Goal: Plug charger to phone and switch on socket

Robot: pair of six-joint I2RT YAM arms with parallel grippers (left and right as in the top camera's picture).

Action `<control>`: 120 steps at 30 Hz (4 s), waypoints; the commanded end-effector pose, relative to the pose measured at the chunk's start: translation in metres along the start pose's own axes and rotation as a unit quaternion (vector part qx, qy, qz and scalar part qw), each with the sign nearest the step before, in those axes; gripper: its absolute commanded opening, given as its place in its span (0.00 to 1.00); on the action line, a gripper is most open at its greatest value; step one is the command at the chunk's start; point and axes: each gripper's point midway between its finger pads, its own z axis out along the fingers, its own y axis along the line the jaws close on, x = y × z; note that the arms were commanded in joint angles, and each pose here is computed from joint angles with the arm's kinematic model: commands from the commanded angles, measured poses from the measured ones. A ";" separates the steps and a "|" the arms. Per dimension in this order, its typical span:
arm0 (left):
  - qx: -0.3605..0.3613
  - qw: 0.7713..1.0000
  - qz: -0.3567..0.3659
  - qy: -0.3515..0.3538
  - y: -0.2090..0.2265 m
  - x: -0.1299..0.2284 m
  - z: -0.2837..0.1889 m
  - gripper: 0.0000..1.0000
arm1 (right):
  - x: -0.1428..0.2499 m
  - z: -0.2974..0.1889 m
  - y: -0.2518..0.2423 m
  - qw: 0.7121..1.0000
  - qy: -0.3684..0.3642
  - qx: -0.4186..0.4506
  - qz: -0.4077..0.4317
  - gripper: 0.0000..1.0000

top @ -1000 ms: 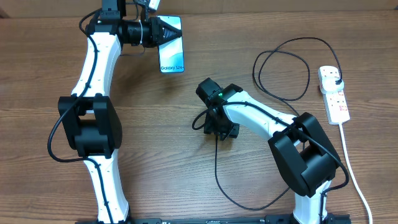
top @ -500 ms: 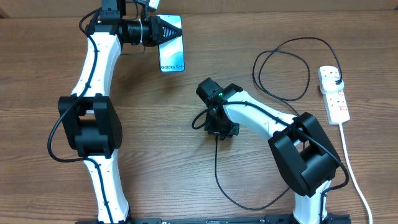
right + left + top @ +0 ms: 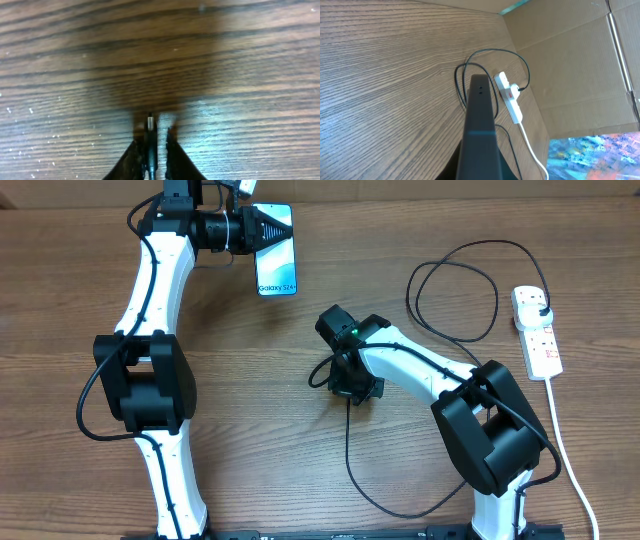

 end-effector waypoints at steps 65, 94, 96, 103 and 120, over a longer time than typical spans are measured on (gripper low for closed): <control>0.130 0.988 -0.022 -0.084 -0.093 -0.079 -0.029 0.04 | -0.093 -0.235 0.113 0.657 -0.101 -0.691 -0.282 0.04; 0.210 0.978 0.017 -0.012 -0.148 -0.061 -0.024 0.04 | -0.101 -0.257 0.110 0.629 -0.165 -0.698 -0.299 0.04; 0.211 0.977 0.017 -0.008 -0.149 -0.059 -0.024 0.04 | -0.103 -0.257 0.109 0.630 -0.166 -0.698 -0.298 0.04; 0.213 0.977 0.018 -0.004 -0.151 -0.057 -0.021 0.04 | -0.103 -0.257 0.108 0.630 -0.167 -0.698 -0.297 0.04; 0.210 0.977 0.021 -0.016 -0.153 -0.061 -0.014 0.04 | -0.108 -0.259 0.109 0.630 -0.181 -0.698 -0.289 0.04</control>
